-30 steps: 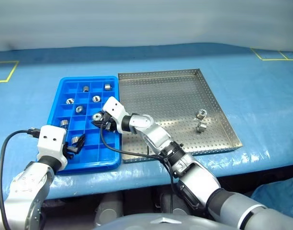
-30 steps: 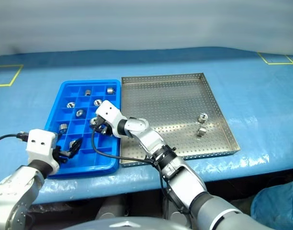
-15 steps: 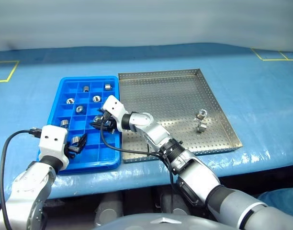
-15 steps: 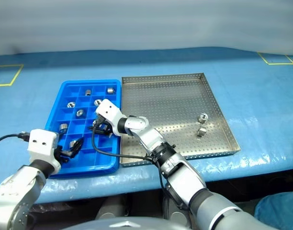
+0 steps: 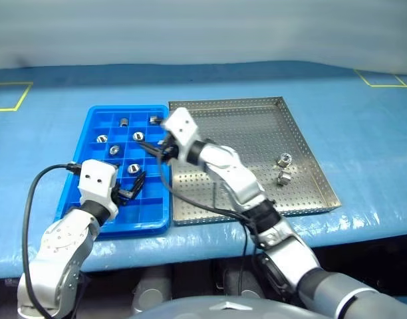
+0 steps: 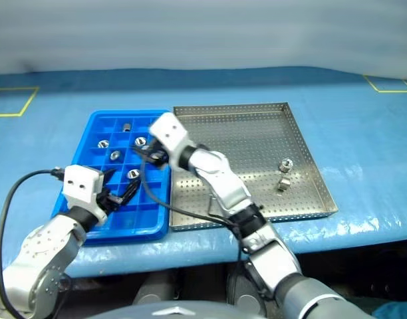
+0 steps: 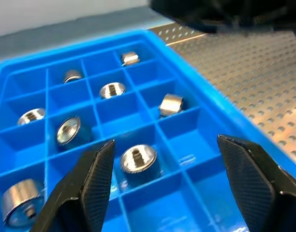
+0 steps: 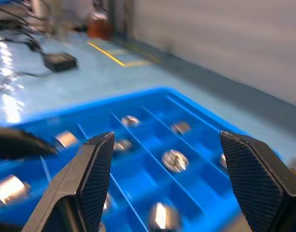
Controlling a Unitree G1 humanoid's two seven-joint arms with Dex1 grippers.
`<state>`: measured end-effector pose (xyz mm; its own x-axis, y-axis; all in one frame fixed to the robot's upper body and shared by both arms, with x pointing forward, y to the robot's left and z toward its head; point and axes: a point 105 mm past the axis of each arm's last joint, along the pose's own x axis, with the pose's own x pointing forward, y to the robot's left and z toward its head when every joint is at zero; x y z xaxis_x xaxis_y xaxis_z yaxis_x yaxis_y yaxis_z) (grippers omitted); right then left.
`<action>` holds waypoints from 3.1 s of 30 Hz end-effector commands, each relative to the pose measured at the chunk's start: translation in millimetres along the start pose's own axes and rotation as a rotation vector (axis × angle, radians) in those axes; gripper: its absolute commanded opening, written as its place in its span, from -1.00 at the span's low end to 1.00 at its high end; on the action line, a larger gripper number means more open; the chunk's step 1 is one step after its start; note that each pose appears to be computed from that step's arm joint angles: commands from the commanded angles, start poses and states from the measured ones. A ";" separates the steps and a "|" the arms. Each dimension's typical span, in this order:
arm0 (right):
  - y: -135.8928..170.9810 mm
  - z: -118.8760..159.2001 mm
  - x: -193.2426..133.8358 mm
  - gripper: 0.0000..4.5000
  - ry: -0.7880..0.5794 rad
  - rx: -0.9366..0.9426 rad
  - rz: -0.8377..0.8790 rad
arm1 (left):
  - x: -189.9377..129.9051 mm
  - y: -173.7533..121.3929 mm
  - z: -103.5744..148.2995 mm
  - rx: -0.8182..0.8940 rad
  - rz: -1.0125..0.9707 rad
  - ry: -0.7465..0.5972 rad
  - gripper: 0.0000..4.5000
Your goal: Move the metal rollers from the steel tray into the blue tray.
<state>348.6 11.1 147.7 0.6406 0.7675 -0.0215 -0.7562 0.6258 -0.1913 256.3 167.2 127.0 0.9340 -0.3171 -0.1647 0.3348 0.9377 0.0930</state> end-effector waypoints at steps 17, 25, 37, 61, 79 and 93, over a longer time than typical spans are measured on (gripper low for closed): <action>-89.5 -67.7 -137.9 0.63 0.478 -0.050 -0.649 | 30.3 -40.9 18.7 -0.008 -0.248 -0.081 0.63; -89.6 -78.4 -153.2 0.63 0.532 -0.012 -0.743 | 29.8 -44.8 16.0 -0.010 -0.258 -0.070 0.63; -87.6 -91.1 -157.3 0.25 0.539 0.085 -0.806 | 30.5 -43.1 16.0 -0.002 -0.253 -0.064 0.63; 8.6 6.6 -54.6 -0.65 0.016 0.318 -0.092 | -12.7 39.9 12.7 0.144 0.092 0.012 0.63; 178.0 44.3 -4.3 -0.65 0.087 0.580 0.767 | -73.0 77.7 -0.8 0.171 0.242 0.158 0.63; 187.4 23.0 17.8 -0.65 0.143 0.527 0.730 | -66.5 68.2 -4.0 0.161 0.202 0.169 0.63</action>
<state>217.5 127.9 104.9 -0.0182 0.9855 -0.1686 -0.8937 0.0596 0.4447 215.5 260.0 132.2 0.9463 -0.0650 -0.3167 0.1568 0.9489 0.2738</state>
